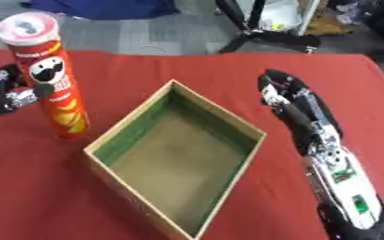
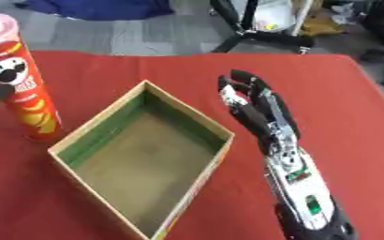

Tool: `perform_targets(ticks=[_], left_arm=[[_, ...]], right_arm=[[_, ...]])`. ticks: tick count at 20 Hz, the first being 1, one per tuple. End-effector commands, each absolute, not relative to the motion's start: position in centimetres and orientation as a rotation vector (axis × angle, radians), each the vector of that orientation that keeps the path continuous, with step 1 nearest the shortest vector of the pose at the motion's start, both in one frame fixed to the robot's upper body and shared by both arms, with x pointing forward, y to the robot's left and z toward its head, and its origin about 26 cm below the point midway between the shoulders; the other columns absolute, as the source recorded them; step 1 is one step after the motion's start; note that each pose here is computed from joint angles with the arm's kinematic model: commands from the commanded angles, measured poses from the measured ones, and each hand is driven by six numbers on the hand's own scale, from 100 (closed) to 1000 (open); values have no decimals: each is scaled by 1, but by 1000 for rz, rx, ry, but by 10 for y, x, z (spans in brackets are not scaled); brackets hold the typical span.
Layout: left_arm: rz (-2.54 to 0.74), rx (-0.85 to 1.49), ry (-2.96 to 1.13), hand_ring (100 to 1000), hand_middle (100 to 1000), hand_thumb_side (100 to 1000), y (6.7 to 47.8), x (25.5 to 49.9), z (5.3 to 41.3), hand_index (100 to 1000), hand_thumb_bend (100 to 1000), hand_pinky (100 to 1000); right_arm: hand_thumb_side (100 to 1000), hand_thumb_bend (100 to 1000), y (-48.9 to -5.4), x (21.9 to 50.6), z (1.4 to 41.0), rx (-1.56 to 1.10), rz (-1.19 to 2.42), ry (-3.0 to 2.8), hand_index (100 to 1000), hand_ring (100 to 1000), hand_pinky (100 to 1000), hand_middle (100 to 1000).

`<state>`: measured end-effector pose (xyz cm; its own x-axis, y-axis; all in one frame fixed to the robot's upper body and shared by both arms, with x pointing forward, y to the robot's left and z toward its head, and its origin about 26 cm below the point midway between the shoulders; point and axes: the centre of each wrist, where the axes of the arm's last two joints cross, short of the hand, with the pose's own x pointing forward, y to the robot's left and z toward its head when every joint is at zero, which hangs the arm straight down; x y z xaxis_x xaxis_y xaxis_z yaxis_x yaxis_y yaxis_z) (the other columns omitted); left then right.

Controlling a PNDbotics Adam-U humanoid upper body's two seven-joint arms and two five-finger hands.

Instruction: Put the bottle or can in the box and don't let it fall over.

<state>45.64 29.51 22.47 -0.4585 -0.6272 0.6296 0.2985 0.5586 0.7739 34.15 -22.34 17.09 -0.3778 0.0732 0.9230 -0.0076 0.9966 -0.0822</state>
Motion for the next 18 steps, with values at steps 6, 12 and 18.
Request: perform_targets(ticks=[6,12,18], left_arm=[[-1084,293,-1788,1000,975,740,291,459,241,966,572,973],[-1075,289,-1792,1000,974,750,285,462,240,964,568,972],[-1071,275,-1799,1000,968,756,280,463,240,961,558,969]], right_arm=[[450,227,-225,342,177,-49,84,-1968,822,912,810,851],[452,223,-224,342,177,-45,84,-1964,821,912,810,851],[454,218,-223,342,177,-42,85,-1963,821,912,809,850]])
